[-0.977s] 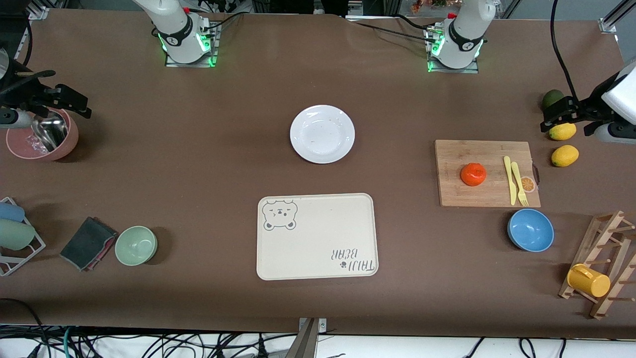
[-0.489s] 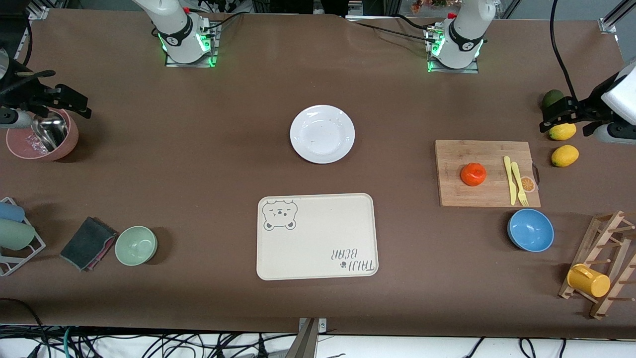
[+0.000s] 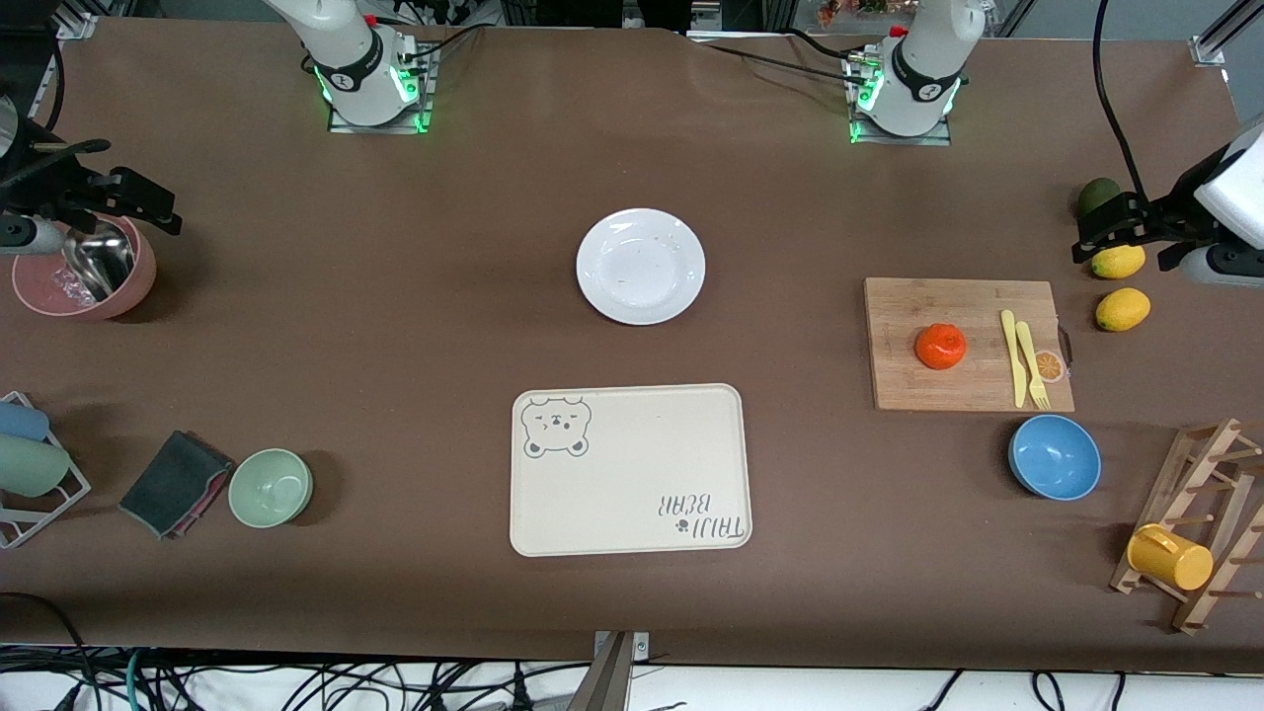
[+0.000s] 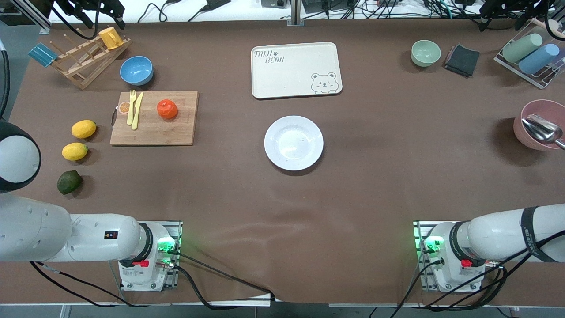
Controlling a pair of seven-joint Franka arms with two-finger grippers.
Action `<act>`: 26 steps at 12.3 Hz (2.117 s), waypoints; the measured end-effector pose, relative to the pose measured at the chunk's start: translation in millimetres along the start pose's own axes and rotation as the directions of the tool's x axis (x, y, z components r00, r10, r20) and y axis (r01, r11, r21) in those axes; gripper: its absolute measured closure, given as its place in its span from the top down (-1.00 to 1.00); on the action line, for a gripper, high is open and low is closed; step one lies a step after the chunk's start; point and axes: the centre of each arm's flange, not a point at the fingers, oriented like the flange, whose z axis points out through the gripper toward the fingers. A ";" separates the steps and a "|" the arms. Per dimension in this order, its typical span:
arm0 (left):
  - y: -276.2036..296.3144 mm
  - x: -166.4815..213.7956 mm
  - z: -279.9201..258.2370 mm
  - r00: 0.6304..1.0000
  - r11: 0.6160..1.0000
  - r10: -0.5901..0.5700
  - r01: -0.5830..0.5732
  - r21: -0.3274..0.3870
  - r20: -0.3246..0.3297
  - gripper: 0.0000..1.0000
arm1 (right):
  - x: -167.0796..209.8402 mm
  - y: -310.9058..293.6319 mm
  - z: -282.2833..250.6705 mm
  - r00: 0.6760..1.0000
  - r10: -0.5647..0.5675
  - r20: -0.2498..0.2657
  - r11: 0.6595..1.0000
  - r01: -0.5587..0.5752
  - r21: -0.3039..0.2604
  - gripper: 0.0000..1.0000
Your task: Place orange and plate with both arms
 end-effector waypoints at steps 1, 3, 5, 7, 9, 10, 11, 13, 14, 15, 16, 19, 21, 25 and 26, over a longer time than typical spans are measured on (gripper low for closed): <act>0.0 0.0 0.0 1.000 1.000 0.000 0.000 0.000 0.000 1.00 | 0.0 0.0 0.0 1.000 0.000 0.000 1.000 0.000 0.000 1.00; 0.1 0.2 0.4 1.000 1.000 0.000 0.000 0.000 0.001 1.00 | 0.0 0.0 0.0 1.000 0.000 0.000 1.000 0.000 0.000 1.00; 1.4 0.4 0.5 1.000 1.000 0.003 -0.003 0.000 0.001 1.00 | 0.0 0.1 0.0 1.000 0.000 0.000 1.000 0.000 0.000 1.00; 2.5 0.5 0.5 1.000 1.000 0.005 -0.005 0.000 0.001 1.00 | 0.0 0.1 0.0 1.000 0.000 0.000 1.000 0.000 0.000 1.00; 2.7 1.4 2.3 1.000 1.000 0.005 -0.005 0.000 0.004 1.00 | 0.0 0.1 0.0 1.000 0.000 0.000 1.000 0.000 0.000 1.00; 2.2 4.6 8.9 1.000 1.000 0.005 -0.005 -0.001 0.016 1.00 | 0.0 0.1 0.0 1.000 0.000 0.000 1.000 0.000 0.000 1.00; 1.1 11.2 23.7 0.999 1.000 0.004 -0.004 -0.004 0.044 1.00 | -0.1 0.0 -0.1 1.000 0.000 0.000 1.000 0.000 0.000 1.00; 0.0 37.1 87.3 0.988 1.000 0.007 -0.005 -0.015 0.151 1.00 | -0.2 0.0 -0.2 1.000 0.000 0.000 1.000 0.000 0.000 1.00; 3.4 52.4 121.7 0.981 1.000 0.016 -0.012 -0.021 0.195 1.00 | -0.2 -0.1 -0.1 1.000 0.000 0.000 1.000 0.000 0.000 1.00; 8.8 64.3 150.1 0.973 0.999 0.026 -0.020 -0.030 0.230 1.00 | -0.2 0.0 -0.1 1.000 0.000 0.000 1.000 0.000 0.000 1.00; 14.1 72.3 174.0 0.966 0.999 0.034 -0.024 -0.042 0.257 1.00 | -0.2 -0.1 -0.1 1.000 0.000 0.000 1.000 0.000 0.000 1.00; 17.0 84.1 234.2 0.964 0.999 0.036 -0.026 -0.043 0.262 1.00 | -0.3 -0.1 -0.1 1.000 0.000 0.000 1.000 0.000 0.000 1.00; 16.4 78.8 257.4 0.969 0.999 0.032 -0.023 -0.040 0.243 1.00 | -0.3 -0.1 -0.1 1.000 0.000 0.000 1.000 0.000 0.000 1.00; 15.4 49.4 308.7 0.990 1.000 0.009 -0.006 -0.024 0.138 1.00 | -0.3 -0.2 -0.1 1.000 0.000 0.000 1.000 0.000 0.000 1.00; 15.9 40.7 320.9 0.990 1.000 -0.008 0.011 -0.021 0.139 1.00 | -0.2 -0.1 -0.1 1.000 0.000 0.000 1.000 0.000 0.000 1.00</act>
